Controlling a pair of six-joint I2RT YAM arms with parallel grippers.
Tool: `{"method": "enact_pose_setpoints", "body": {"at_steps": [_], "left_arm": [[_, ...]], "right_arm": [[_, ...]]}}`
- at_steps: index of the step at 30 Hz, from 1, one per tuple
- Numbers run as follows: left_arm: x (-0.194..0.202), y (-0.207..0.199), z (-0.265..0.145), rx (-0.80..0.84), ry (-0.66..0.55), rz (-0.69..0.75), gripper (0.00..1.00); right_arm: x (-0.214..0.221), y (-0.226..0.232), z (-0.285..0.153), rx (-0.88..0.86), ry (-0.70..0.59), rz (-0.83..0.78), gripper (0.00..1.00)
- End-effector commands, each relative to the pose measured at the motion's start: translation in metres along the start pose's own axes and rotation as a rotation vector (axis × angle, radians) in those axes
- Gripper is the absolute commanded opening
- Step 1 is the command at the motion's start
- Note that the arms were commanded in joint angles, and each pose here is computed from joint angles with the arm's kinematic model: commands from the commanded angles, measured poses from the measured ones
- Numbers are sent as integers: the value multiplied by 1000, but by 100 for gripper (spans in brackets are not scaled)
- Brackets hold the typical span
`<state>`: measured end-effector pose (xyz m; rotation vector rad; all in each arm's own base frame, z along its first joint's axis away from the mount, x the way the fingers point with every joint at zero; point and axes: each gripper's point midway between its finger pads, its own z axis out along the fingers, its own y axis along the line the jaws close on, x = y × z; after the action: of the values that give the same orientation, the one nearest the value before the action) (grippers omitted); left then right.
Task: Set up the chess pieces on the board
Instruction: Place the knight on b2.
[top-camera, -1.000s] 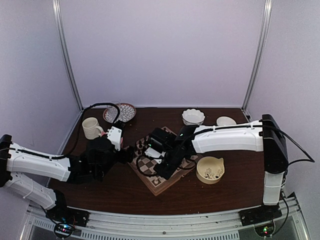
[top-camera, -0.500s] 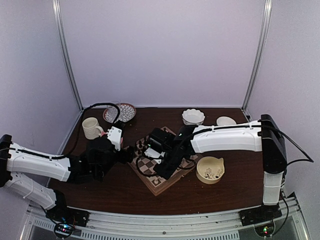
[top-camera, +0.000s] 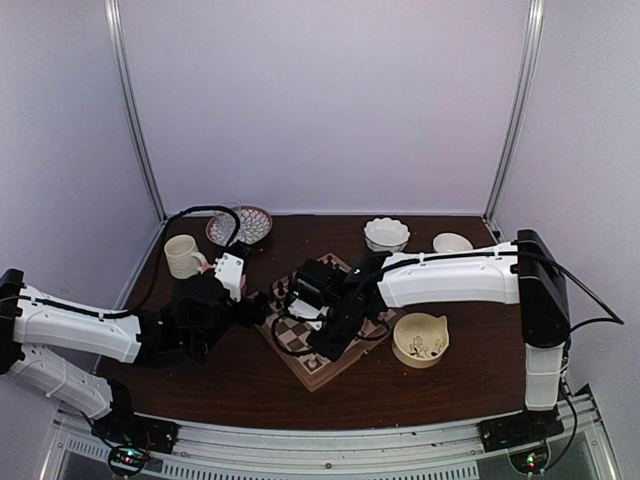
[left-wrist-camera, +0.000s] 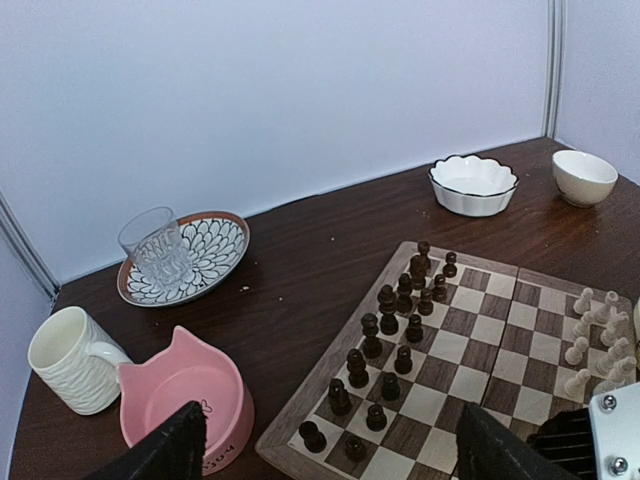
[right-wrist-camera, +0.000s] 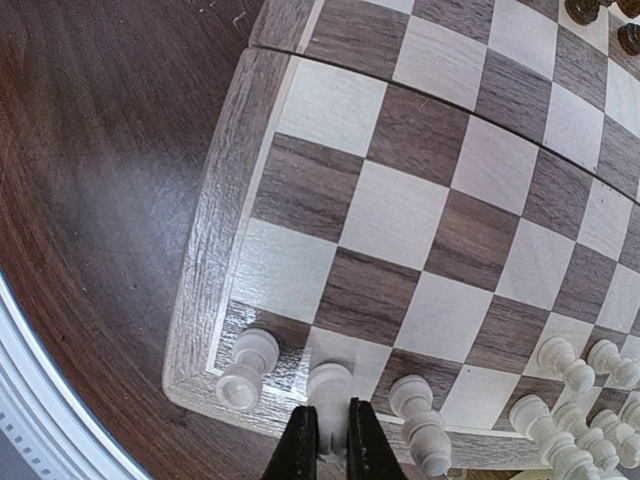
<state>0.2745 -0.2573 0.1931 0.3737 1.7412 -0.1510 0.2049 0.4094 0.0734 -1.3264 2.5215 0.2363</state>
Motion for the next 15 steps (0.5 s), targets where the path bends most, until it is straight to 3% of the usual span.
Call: {"method": "enact_pose_setpoints", "body": {"at_steps": [1, 15], "left_arm": [[-5, 0, 0, 3, -18, -23, 86], [-6, 0, 0, 5, -19, -25, 86]], "right_arm": [[-5, 0, 1, 20, -6, -15, 4], [-6, 1, -2, 29, -17, -17, 21]]}}
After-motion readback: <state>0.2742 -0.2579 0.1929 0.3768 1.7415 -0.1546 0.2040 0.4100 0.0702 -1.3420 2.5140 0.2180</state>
